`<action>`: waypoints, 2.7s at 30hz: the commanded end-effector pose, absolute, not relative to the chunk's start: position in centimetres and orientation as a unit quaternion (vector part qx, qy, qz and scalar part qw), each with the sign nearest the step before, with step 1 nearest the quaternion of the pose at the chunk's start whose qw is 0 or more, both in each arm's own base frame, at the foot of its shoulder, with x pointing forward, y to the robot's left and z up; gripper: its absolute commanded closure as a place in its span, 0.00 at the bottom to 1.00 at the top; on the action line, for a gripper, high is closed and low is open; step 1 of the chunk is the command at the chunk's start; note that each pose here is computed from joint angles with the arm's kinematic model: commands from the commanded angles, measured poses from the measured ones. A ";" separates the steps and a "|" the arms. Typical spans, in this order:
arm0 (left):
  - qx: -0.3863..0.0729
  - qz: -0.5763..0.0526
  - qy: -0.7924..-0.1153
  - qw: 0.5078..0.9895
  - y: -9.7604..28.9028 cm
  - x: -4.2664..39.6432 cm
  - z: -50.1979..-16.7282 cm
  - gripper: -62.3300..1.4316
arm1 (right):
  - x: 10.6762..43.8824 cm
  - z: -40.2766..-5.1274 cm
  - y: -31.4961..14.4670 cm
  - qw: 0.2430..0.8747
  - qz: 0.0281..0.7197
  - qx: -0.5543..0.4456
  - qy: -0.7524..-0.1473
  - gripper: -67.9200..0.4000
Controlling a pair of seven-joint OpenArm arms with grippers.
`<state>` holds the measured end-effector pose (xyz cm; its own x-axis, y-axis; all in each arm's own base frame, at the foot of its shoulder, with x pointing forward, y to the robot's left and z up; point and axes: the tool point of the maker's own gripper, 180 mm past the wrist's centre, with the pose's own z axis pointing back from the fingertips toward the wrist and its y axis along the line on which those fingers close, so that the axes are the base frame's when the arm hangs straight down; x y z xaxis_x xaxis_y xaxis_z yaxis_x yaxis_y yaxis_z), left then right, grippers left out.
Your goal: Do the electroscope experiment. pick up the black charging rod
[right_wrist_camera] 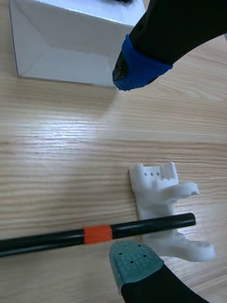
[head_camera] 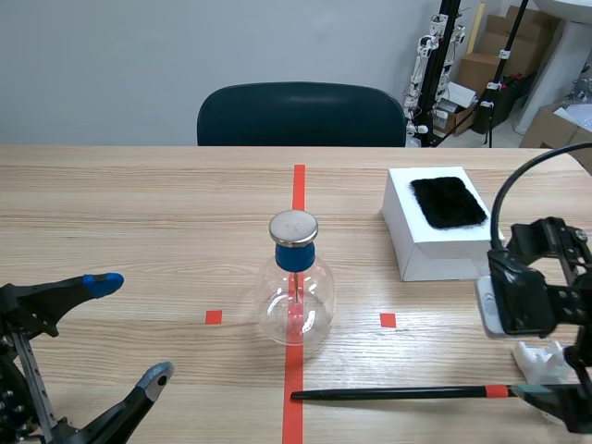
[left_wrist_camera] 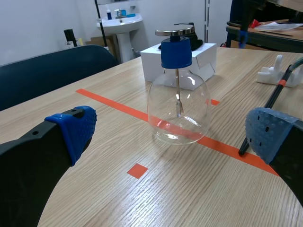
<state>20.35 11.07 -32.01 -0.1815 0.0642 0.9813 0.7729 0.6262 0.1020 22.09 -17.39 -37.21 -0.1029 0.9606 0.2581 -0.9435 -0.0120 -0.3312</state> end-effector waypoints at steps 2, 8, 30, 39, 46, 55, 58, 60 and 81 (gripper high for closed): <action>-0.298 -0.310 -0.710 0.557 11.2 20.5 -31.5 0.00 | 21.9 -38.1 -18.3 0.671 0.717 -0.056 -0.182 0.00; -0.298 -0.310 -0.710 0.557 11.2 20.5 -31.5 0.00 | 21.2 -39.3 -18.2 0.678 0.714 -0.074 -0.160 0.00; -0.298 -0.310 -0.710 0.557 11.2 20.5 -31.5 0.00 | 19.0 -40.5 -17.0 0.715 0.688 -0.031 -0.120 0.00; -0.298 -0.310 -0.710 0.557 11.2 20.5 -31.5 0.00 | 17.9 -41.1 -16.0 0.708 0.701 -0.014 -0.078 0.00; -0.298 -0.310 -0.710 0.557 11.2 20.5 -31.5 0.00 | 17.1 -41.2 -16.1 0.684 0.726 0.010 -0.071 0.00; -0.298 -0.309 -0.711 0.557 11.2 20.5 -31.4 0.00 | 18.3 -41.3 -16.7 0.680 0.727 0.019 -0.094 0.00; -0.298 -0.310 -0.710 0.557 11.2 20.5 -31.5 0.00 | 18.3 -41.8 -17.1 0.680 0.727 0.016 -0.090 0.00; -0.298 -0.310 -0.710 0.557 11.2 20.5 -31.5 0.00 | 18.4 -42.1 -17.1 0.679 0.728 0.017 -0.092 0.00; -0.298 -0.310 -0.710 0.557 11.2 20.5 -31.5 0.00 | 18.3 -41.6 -15.2 0.694 0.707 0.065 -0.122 0.00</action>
